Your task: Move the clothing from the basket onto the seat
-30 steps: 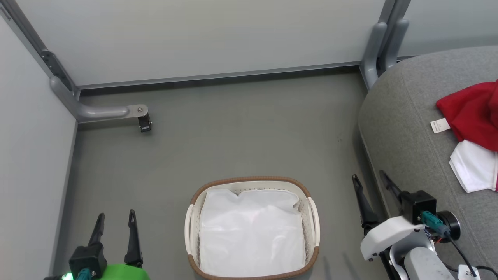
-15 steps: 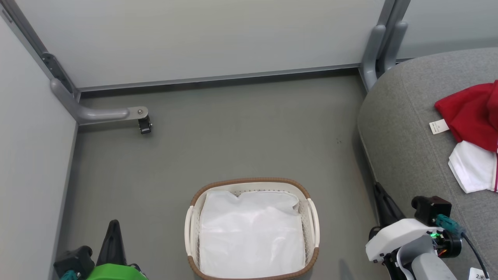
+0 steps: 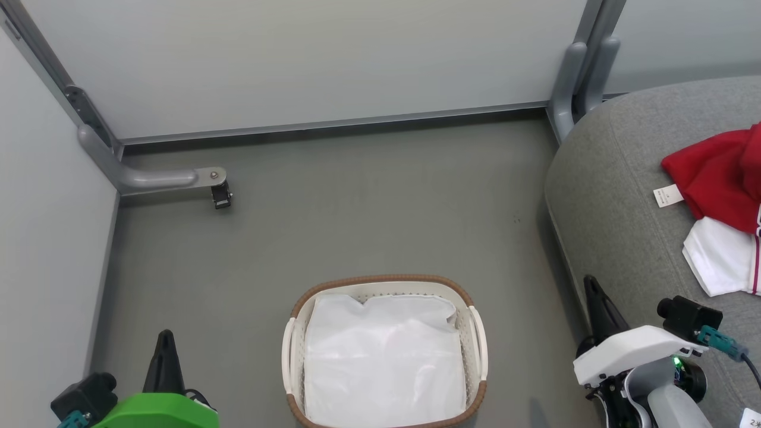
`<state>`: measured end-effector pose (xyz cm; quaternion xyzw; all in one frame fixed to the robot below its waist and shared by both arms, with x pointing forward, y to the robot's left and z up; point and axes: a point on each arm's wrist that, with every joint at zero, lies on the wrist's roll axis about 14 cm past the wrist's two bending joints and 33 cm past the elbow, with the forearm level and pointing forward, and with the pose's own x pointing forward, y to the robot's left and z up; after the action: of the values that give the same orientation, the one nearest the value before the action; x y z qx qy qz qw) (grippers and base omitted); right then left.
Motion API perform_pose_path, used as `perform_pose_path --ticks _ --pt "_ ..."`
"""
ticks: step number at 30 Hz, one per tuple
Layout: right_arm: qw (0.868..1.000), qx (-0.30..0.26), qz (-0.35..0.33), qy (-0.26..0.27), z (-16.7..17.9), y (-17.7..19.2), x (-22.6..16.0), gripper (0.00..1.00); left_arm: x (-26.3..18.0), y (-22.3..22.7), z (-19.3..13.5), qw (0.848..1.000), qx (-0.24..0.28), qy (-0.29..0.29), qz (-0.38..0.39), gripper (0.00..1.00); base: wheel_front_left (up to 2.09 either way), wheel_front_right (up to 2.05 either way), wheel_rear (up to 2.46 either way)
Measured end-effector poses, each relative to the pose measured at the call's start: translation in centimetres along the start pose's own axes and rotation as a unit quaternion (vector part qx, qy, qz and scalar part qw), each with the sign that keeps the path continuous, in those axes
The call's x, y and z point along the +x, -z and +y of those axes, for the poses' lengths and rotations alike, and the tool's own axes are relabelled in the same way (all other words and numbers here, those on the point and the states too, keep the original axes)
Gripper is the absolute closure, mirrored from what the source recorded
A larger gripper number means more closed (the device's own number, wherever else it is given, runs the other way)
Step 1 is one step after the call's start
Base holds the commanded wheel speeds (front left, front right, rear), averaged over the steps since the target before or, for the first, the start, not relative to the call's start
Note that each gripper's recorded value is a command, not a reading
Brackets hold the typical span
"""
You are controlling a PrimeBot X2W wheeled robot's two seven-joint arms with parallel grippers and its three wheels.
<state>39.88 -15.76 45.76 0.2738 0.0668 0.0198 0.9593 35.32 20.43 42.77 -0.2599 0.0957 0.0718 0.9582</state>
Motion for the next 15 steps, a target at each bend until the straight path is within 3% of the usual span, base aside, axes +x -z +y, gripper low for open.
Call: perform_pose_path --ticks 15 --pt "0.994 0.110 -0.007 0.016 -0.71 -0.89 -0.30 1.00 0.47 -0.82 -0.43 0.994 -0.112 0.002 -0.001 1.00 0.00 0.00 0.00"
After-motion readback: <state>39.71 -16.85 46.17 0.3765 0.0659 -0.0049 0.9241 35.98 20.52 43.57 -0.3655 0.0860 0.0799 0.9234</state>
